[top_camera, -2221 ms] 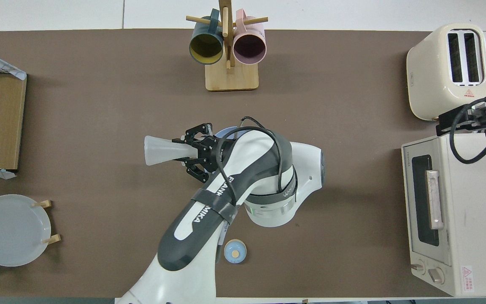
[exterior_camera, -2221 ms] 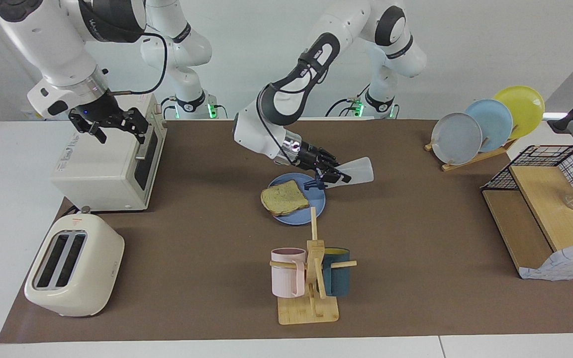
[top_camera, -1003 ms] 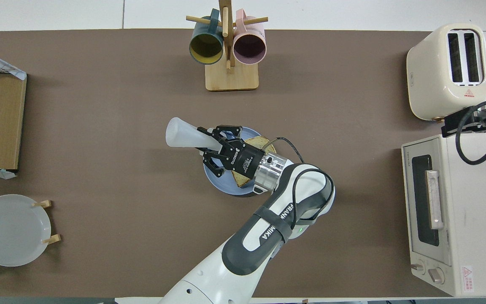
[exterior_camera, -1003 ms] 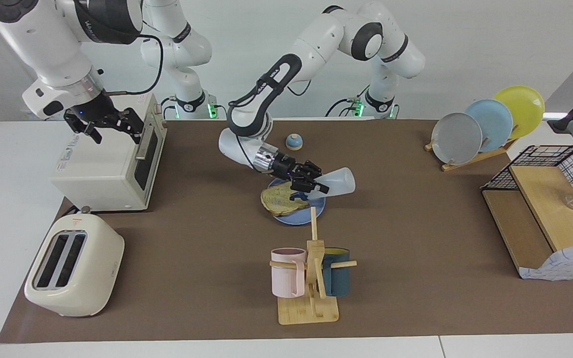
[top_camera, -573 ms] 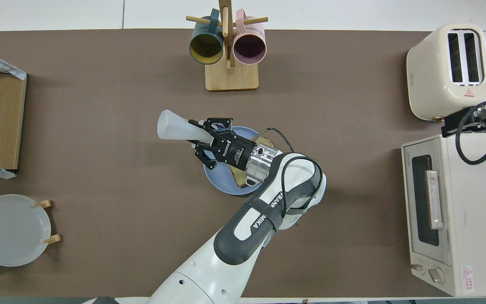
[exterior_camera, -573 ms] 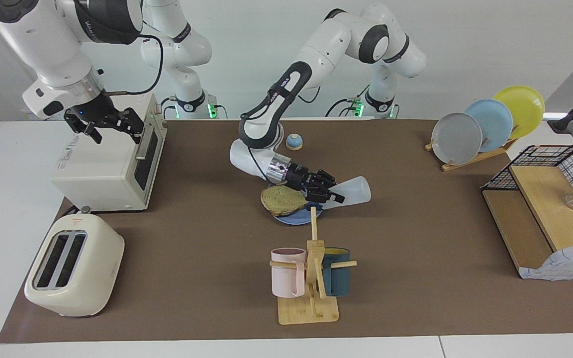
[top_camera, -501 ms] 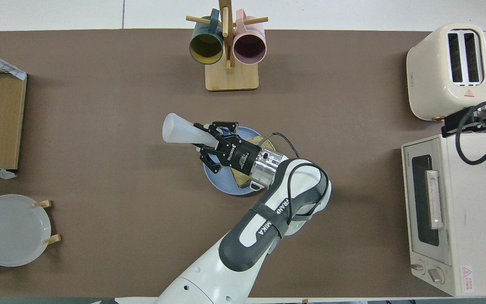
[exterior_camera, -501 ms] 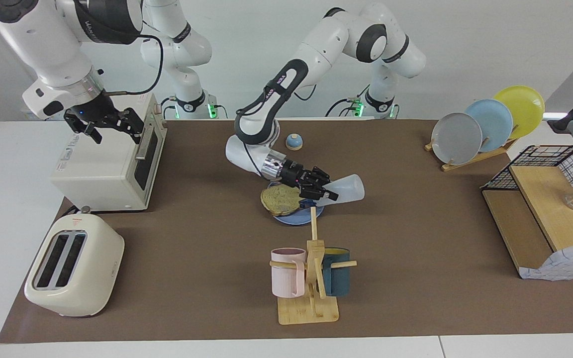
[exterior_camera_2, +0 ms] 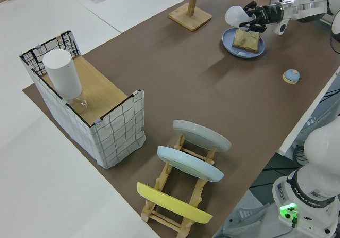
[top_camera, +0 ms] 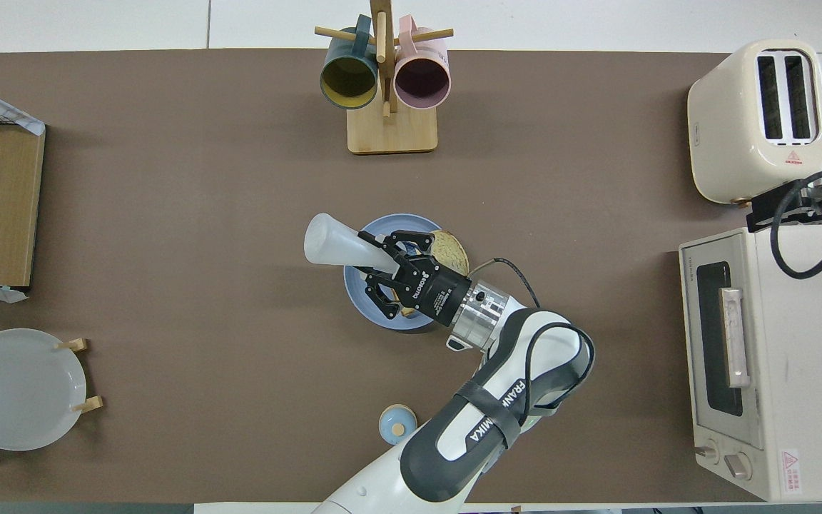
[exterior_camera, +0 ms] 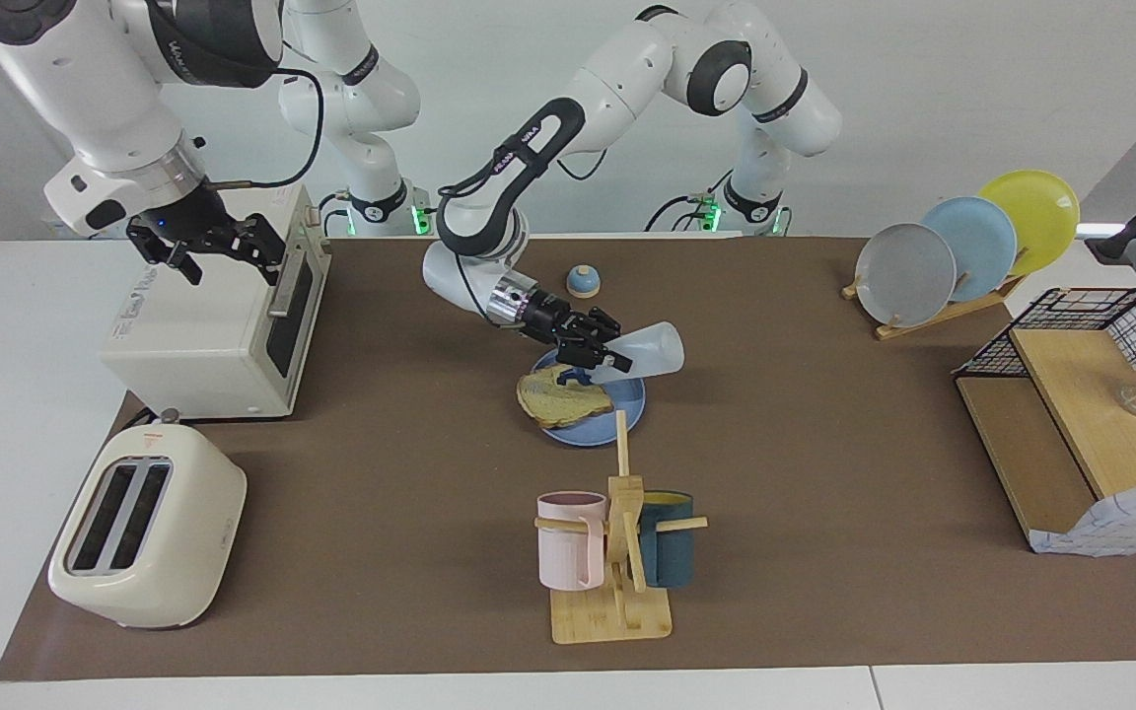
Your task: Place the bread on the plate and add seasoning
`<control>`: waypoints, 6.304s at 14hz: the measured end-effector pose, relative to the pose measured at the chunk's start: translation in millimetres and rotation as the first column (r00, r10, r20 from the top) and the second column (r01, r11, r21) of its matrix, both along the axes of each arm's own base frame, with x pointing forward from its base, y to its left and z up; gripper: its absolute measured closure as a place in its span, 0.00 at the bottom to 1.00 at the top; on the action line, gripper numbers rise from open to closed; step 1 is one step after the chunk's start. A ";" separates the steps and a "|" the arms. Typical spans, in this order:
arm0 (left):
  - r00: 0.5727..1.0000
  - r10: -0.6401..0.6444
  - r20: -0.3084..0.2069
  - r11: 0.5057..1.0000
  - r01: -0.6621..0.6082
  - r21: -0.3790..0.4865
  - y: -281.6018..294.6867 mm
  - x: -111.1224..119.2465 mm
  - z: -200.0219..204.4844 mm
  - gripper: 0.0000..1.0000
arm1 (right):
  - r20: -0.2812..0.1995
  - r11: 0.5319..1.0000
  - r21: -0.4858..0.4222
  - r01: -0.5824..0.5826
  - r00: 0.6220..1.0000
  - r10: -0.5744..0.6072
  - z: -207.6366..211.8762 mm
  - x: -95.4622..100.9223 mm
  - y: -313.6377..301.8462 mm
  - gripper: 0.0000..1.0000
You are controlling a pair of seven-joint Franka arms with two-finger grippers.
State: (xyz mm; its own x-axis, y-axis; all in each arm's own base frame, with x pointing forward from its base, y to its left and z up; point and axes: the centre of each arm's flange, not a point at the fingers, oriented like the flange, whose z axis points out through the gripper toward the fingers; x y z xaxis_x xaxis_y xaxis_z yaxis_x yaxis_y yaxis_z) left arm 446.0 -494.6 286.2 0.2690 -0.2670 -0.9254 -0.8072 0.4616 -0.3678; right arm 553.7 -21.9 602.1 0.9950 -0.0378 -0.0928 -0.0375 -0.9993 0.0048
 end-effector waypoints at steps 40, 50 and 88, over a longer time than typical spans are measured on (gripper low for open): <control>0.734 0.663 -0.143 -0.542 0.340 -0.768 331.4 197.5 65.9 0.59 | 0.000 1.000 0.000 0.000 1.000 0.000 0.0 -0.1 0.0 0.00; 0.742 0.659 -0.119 -0.541 0.358 -0.761 330.6 198.1 29.2 0.66 | 0.000 1.000 0.000 0.000 1.000 0.000 0.0 -0.1 0.0 0.00; 0.501 0.696 -0.514 -0.423 -0.291 -0.858 415.7 69.1 375.6 0.00 | 0.000 1.000 0.000 0.000 1.000 0.000 0.0 -0.2 0.0 0.00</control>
State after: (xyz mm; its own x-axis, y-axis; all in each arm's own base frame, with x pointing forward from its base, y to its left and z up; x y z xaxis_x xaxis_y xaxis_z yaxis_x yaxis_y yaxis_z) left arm 515.1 -78.9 661.7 0.9666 -0.2361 0.0993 -0.2394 -0.9707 0.0221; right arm 553.5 -21.9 602.1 0.9950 -0.0378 -0.0929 -0.0375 -0.9993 0.0047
